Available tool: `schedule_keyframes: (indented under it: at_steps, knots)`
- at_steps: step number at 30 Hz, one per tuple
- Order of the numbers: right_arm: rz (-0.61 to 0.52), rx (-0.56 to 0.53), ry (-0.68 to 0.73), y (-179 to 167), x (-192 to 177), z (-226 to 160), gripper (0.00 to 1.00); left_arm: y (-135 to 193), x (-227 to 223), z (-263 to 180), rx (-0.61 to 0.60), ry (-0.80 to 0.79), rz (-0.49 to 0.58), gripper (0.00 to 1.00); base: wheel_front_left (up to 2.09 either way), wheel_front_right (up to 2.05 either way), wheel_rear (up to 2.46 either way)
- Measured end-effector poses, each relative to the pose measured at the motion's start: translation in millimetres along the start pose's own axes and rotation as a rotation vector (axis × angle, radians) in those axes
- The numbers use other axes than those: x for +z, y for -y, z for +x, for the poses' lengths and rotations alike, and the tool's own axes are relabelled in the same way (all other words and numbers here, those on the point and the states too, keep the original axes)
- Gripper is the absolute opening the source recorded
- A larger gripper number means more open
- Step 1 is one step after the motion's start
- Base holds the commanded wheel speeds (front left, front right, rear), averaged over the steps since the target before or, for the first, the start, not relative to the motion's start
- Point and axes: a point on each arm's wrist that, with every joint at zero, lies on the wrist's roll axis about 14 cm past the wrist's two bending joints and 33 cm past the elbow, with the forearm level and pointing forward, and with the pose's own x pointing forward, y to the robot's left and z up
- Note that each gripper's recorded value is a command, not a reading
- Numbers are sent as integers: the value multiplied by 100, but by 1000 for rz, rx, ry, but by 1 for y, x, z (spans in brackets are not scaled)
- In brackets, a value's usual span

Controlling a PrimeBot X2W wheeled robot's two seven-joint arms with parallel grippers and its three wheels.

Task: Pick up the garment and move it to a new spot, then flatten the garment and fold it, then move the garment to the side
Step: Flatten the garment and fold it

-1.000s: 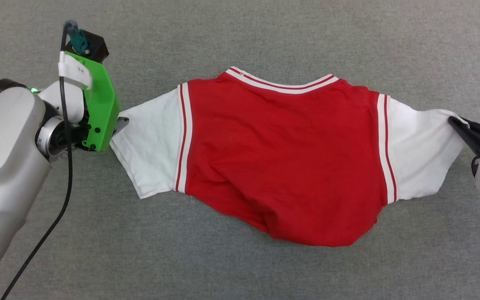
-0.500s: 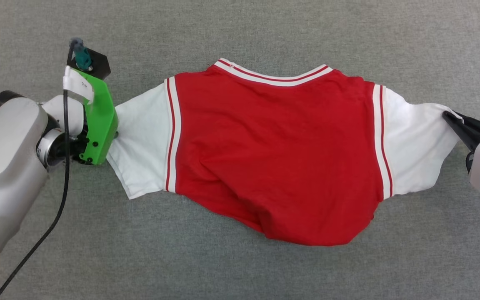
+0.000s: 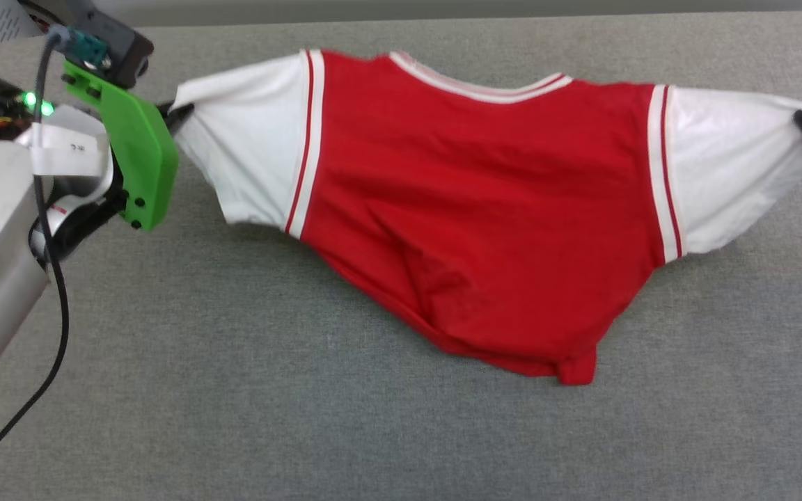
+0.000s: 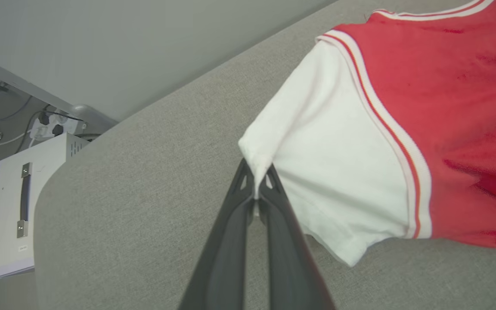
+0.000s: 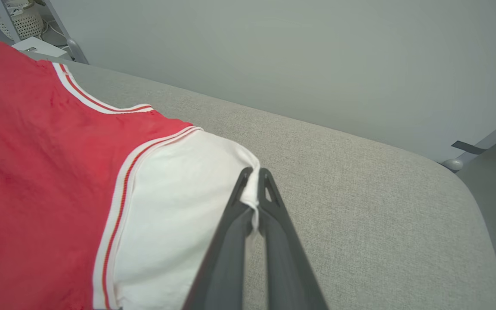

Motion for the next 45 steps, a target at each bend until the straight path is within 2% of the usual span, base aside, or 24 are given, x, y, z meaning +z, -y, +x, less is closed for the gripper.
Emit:
schedule_keyframes:
  at_steps: [4, 13, 18, 24, 30, 38, 45]
  knots:
    - [-33, -5, 137, 4, 53, -5, 0, -8, 64, -29, 51, 204, 62, 0, 0, 0, 0]
    - [-120, -31, 375, 16, 161, -12, 0, -14, 161, -68, 126, 471, 166, 0, 0, 0, 0]
    - [-170, -36, 434, 17, 206, 4, 0, -24, 215, -69, 165, 596, 213, 0, 0, 0, 0]
    - [-223, -101, 505, 36, 253, 29, 0, -41, 265, -51, 219, 709, 258, 0, 0, 0, 0]
    - [-260, -141, 545, 44, 279, 57, 0, -62, 297, -37, 269, 790, 280, 0, 0, 0, 0]
    - [-297, -174, 609, 48, 315, 71, 0, -79, 324, -32, 306, 850, 285, 0, 0, 0, 0]
    - [-303, -149, 544, 44, 290, 102, 0, -93, 308, -11, 311, 817, 247, 0, 0, 0, 0]
